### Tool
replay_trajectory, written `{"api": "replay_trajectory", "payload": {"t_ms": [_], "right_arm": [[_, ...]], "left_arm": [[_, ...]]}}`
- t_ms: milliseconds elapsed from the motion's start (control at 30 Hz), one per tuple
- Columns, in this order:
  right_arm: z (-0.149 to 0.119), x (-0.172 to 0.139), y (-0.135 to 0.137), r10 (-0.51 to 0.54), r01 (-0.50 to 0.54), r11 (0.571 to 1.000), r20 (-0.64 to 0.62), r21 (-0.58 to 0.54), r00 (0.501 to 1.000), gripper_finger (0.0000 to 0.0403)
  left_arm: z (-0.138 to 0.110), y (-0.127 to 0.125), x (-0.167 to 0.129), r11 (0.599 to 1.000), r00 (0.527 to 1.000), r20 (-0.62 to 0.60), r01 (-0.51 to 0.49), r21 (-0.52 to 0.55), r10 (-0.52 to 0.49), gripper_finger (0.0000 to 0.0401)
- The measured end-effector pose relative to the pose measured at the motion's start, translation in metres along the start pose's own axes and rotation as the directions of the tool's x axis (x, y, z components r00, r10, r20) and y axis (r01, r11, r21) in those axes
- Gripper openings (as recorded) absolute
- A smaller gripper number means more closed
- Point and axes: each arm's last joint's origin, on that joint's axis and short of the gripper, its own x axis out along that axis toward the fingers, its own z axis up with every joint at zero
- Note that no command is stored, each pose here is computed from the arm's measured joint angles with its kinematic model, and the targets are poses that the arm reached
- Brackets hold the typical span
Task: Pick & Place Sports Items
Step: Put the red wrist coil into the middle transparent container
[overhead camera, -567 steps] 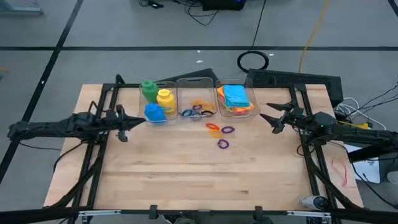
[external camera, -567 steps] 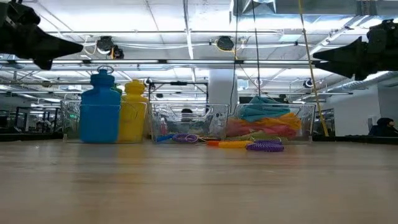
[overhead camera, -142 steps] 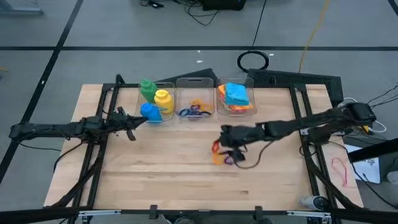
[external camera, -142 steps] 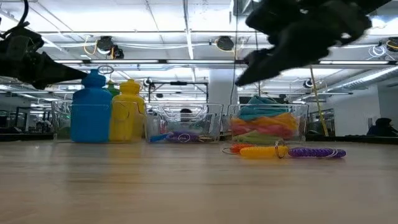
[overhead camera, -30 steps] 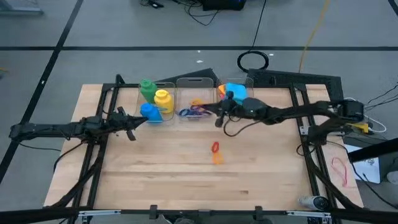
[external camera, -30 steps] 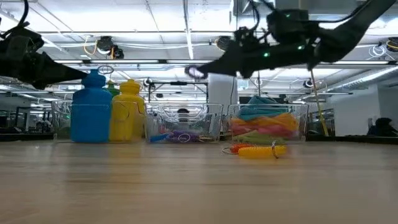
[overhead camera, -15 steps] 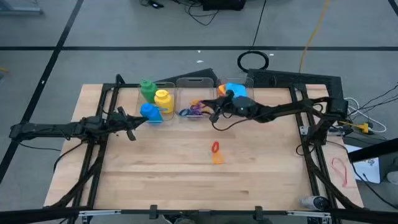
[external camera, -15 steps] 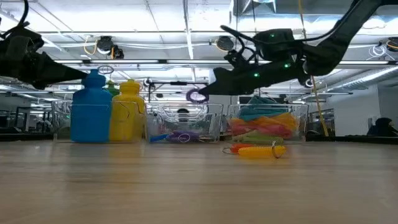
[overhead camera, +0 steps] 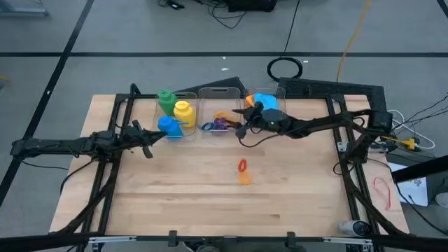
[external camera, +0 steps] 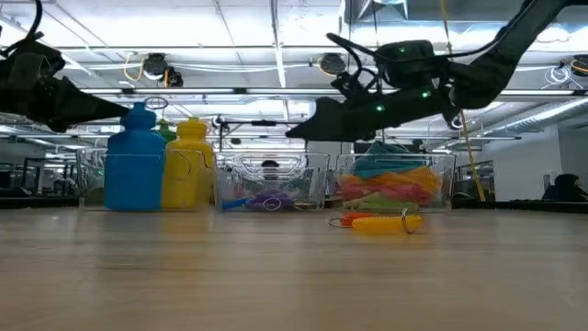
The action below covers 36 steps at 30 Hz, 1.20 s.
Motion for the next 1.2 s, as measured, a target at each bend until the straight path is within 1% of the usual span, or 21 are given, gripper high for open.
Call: {"api": "replay_trajectory", "payload": {"t_ms": [100,200,267,333,467,533,633,767,833,967,1067,1200], "right_arm": [[0.01,-0.008,0.008,0.027,-0.027,1.0,-0.015,-0.015,1.0,0.0281],[0.023,-0.021,0.022,0.079,-0.081,0.996,-0.042,-0.047,0.996,0.029],[0.032,-0.034,0.034,0.141,-0.146,0.987,-0.08,-0.059,0.987,0.029],[0.038,-0.047,0.049,0.224,-0.23,0.972,-0.115,-0.042,0.968,0.0287],[0.031,-0.068,0.085,0.376,-0.391,0.92,-0.229,-0.022,0.898,0.0276],[0.024,-0.074,0.102,0.421,-0.444,0.895,-0.272,-0.029,0.866,0.027],[0.008,-0.078,0.123,0.461,-0.495,0.869,-0.329,-0.024,0.824,0.0258],[-0.018,-0.076,0.141,0.474,-0.529,0.848,-0.406,-0.027,0.782,0.0243],[-0.033,-0.073,0.144,0.462,-0.527,0.849,-0.448,-0.024,0.765,0.0236],[-0.061,-0.062,0.141,0.375,-0.467,0.883,-0.524,-0.051,0.765,0.022],[-0.077,-0.054,0.136,0.308,-0.415,0.907,-0.559,-0.071,0.77,0.0208],[-0.09,-0.049,0.127,0.281,-0.381,0.924,-0.615,-0.034,0.737,0.0192]], "left_arm": [[0.0,0.0,0.0,1.0,1.0,0.0,0.0,0.0,0.0,0.0021],[0.0,0.0,0.0,1.0,1.0,0.0,0.0,0.0,0.0,0.0021],[0.0,0.0,0.0,1.0,1.0,0.0,0.0,0.0,0.0,0.0021],[0.0,0.0,0.0,1.0,1.0,0.0,0.0,0.0,0.0,0.0021],[0.0,0.0,0.0,1.0,1.0,0.0,0.0,0.0,0.0,0.0021],[0.0,0.0,0.0,1.0,1.0,0.0,0.0,0.0,0.0,0.0021],[0.0,0.0,0.0,1.0,1.0,0.0,0.0,0.0,0.0,0.0021],[0.0,0.0,0.0,1.0,1.0,0.0,0.0,0.0,0.0,0.0021],[0.0,0.0,0.0,1.0,1.0,0.0,0.0,0.0,0.0,0.0021],[0.0,0.0,0.0,1.0,1.0,0.0,0.0,0.0,0.0,0.0021],[0.0,0.0,0.0,1.0,1.0,0.0,0.0,0.0,0.0,0.0021],[0.0,0.0,0.0,1.0,1.0,0.0,0.0,0.0,0.0,0.0021]]}}
